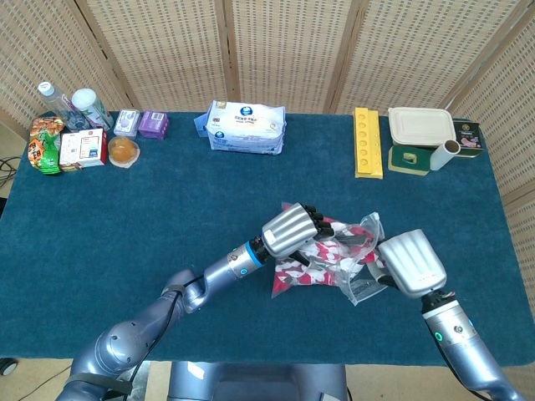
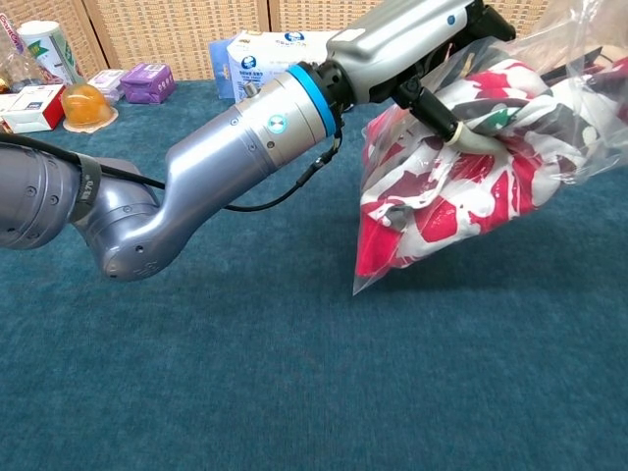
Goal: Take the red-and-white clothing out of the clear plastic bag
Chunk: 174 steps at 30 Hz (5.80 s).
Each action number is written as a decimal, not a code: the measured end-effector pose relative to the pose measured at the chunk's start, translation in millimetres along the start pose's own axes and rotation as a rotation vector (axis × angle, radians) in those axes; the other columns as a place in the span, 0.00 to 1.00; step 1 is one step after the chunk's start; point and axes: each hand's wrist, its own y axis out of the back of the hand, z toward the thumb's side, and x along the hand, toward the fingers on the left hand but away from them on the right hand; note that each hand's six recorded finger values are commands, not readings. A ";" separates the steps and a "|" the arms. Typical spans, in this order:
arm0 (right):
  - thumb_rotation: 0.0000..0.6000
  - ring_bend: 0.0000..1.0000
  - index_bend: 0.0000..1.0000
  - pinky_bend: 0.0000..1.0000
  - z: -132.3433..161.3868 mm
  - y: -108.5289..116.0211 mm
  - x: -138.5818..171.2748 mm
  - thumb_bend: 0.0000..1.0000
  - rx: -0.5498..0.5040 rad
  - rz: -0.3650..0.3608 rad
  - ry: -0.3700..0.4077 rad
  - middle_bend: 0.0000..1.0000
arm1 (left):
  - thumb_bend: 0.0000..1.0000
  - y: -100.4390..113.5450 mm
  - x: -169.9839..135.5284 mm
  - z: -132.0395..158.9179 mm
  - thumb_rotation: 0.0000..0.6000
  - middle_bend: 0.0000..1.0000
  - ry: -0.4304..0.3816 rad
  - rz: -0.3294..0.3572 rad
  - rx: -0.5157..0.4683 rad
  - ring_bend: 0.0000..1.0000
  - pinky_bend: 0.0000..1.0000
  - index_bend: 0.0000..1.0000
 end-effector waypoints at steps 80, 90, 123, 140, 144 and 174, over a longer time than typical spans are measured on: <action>0.72 1.00 0.66 1.00 -7.3 -38.8 -12.2 0.57 0.021 0.015 0.004 0.91 | 0.00 57.7 -66.8 -32.0 1.00 0.20 0.193 -0.071 -0.001 0.11 0.27 0.08; 0.73 1.00 0.66 1.00 -12.4 -43.7 -13.3 0.57 0.042 0.033 -0.003 0.91 | 0.00 77.5 -94.6 -44.7 1.00 0.20 0.227 -0.071 0.047 0.11 0.27 0.08; 0.78 1.00 0.67 1.00 -47.7 -72.0 -2.5 0.57 0.037 0.095 -0.043 0.91 | 0.15 -19.4 -30.0 -97.7 1.00 0.19 0.313 -0.504 0.379 0.10 0.25 0.25; 0.78 1.00 0.68 1.00 -54.1 -72.9 -2.9 0.57 0.025 0.100 -0.059 0.92 | 0.26 -63.5 9.5 -99.4 1.00 0.15 0.407 -0.652 0.333 0.06 0.24 0.25; 0.78 1.00 0.68 1.00 -55.2 -72.7 -2.8 0.57 0.023 0.102 -0.062 0.92 | 0.28 -67.4 12.2 -96.8 1.00 0.15 0.407 -0.659 0.329 0.06 0.24 0.32; 0.80 1.00 0.68 1.00 -19.5 -62.4 5.6 0.57 -0.019 0.086 0.038 0.93 | 0.37 -40.5 -41.8 -104.9 1.00 0.15 0.316 -0.597 0.272 0.06 0.24 0.55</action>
